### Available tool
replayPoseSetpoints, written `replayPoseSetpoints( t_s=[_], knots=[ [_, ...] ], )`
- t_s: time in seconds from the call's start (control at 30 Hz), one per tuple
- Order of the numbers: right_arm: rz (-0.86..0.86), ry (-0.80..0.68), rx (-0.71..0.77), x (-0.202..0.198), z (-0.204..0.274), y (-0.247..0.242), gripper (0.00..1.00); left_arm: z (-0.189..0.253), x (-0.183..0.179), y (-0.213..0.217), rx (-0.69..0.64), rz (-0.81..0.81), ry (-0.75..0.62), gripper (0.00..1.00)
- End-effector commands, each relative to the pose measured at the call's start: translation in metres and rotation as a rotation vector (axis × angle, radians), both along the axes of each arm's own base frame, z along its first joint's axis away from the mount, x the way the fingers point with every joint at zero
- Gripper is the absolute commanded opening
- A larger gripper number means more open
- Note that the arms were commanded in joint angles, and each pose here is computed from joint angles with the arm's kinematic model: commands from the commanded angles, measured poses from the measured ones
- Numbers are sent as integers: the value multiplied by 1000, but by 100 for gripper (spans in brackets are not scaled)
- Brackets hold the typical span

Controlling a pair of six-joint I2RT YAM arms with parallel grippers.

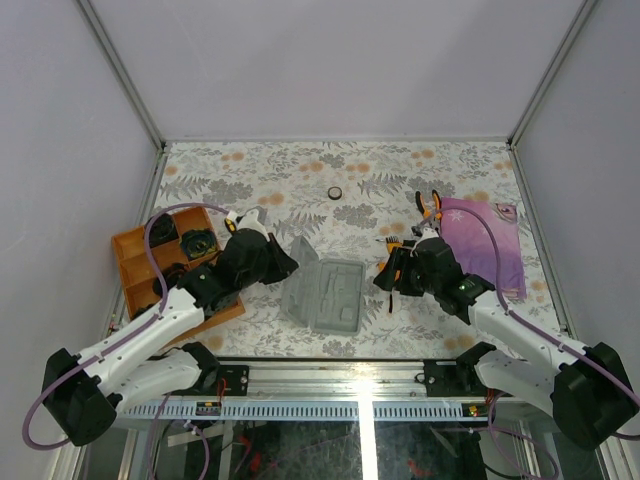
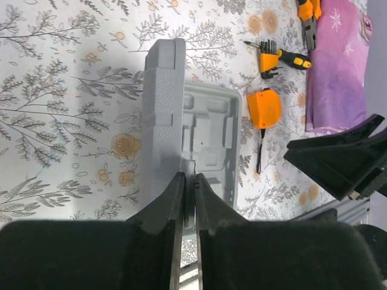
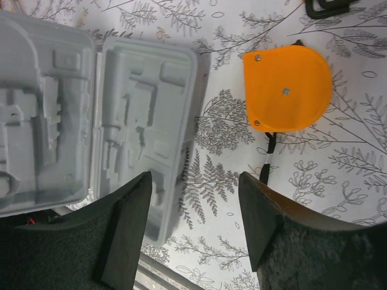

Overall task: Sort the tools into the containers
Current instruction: Open the storage box at the center of the board.

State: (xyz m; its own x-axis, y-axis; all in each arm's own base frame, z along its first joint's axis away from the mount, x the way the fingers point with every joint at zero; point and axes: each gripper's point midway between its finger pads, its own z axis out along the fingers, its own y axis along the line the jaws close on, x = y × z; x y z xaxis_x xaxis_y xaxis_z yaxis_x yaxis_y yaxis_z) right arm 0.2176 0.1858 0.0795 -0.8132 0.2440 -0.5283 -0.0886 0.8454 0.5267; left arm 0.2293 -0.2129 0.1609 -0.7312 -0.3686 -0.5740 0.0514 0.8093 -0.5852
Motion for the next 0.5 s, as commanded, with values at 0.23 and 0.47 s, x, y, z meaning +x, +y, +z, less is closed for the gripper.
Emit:
replayPoseSetpoints(
  t_s=[0.23,0.47],
  knots=[
    [250,-121,217,-1,46,51,52,-34,-9,19,37,66,38,4],
    [224,7,151,-3,7,50,46,-48,-16,36,69,131,62,21]
  ],
)
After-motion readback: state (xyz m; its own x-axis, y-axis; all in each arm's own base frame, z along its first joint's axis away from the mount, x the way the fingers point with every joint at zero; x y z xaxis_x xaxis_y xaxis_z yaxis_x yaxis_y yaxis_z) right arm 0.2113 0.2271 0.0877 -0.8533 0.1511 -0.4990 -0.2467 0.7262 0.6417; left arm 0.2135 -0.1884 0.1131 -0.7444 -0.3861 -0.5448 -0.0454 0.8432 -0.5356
